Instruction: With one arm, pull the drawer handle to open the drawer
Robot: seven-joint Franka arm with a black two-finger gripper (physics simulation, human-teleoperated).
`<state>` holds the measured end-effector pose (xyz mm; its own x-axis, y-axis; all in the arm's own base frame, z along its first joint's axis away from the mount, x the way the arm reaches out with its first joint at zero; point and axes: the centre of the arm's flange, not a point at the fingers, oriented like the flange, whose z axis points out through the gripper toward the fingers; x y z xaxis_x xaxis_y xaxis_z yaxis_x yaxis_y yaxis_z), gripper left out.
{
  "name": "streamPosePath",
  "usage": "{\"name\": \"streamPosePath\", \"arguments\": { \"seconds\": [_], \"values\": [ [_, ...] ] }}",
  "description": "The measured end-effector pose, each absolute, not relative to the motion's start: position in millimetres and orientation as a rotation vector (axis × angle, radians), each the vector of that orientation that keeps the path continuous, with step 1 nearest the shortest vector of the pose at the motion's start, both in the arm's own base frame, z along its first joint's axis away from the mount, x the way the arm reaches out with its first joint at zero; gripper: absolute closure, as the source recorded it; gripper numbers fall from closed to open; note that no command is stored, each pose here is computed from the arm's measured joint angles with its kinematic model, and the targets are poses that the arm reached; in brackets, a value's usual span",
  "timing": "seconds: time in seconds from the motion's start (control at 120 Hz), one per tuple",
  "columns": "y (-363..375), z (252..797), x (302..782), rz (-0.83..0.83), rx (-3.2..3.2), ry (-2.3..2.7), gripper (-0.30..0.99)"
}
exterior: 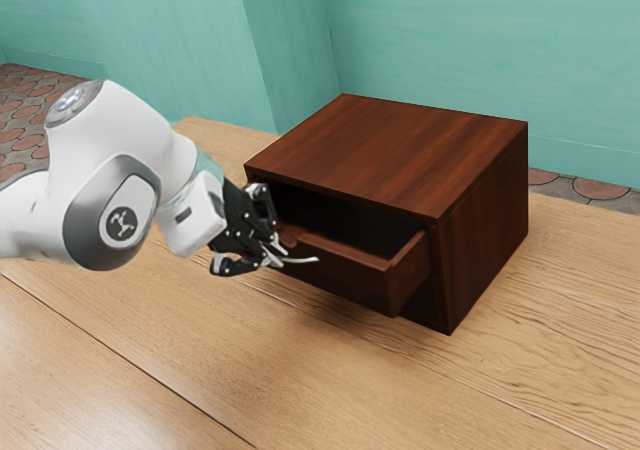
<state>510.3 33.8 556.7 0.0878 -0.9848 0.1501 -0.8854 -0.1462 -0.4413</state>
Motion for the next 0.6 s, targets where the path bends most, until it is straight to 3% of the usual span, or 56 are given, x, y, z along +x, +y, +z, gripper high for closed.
{"name": "streamPosePath", "arguments": {
  "seconds": [0.6],
  "values": [
    [25, 560, 476, -0.624, -2.119, 1.901, 0.73]
  ]
}}
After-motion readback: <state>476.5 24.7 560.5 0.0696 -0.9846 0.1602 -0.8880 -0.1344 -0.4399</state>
